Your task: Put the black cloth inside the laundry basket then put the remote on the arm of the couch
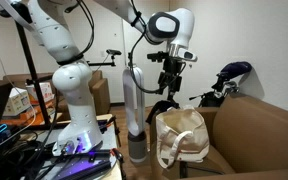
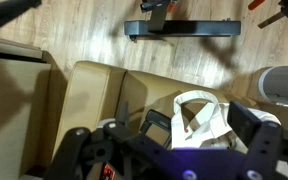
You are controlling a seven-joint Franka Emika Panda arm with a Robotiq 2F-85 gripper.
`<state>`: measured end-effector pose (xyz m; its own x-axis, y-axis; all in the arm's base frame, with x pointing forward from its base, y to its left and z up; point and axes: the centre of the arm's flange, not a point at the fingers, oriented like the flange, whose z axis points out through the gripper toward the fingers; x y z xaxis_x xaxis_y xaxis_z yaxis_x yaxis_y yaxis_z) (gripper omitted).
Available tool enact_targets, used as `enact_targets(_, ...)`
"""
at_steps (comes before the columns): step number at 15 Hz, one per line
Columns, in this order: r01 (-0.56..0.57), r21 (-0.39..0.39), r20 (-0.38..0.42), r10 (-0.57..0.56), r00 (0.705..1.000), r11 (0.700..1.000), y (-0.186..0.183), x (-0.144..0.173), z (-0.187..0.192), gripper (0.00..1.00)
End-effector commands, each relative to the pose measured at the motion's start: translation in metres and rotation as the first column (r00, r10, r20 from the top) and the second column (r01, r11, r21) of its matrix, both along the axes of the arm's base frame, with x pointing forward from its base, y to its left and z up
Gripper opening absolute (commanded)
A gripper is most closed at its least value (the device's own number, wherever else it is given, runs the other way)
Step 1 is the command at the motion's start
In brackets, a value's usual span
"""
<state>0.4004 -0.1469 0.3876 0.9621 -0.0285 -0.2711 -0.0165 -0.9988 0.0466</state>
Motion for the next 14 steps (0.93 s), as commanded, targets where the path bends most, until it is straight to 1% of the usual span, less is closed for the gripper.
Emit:
enact_targets(1, 0.000, 0.000, 0.000, 0.000, 1.000, 1.000, 0.000, 0.000, 0.000, 1.00)
enact_targets(3, 0.000, 0.000, 0.000, 0.000, 1.000, 1.000, 0.000, 0.000, 0.000, 1.00)
enact_targets(4, -0.024, 0.024, 0.013, 0.024, 1.000, 0.999, 0.005, 0.003, -0.004, 1.00)
enact_targets(5, -0.046, 0.029, 0.035, 0.045, 0.998, 0.999, 0.011, 0.006, -0.009, 1.00)
enact_targets(6, -0.078, 0.058, 0.061, 0.074, 0.995, 0.995, 0.022, 0.012, -0.015, 1.00)
enact_targets(7, -0.116, 0.076, 0.092, 0.109, 0.990, 0.990, 0.035, 0.017, -0.022, 1.00)
enact_targets(10, -0.199, 0.099, 0.143, 0.184, 0.973, 0.975, 0.088, 0.029, -0.041, 1.00)
enact_targets(12, -0.237, 0.102, 0.162, 0.219, 0.962, 0.966, 0.123, 0.033, -0.052, 1.00)
enact_targets(14, -0.284, 0.085, 0.182, 0.265, 0.947, 0.955, 0.158, 0.036, -0.058, 1.00)
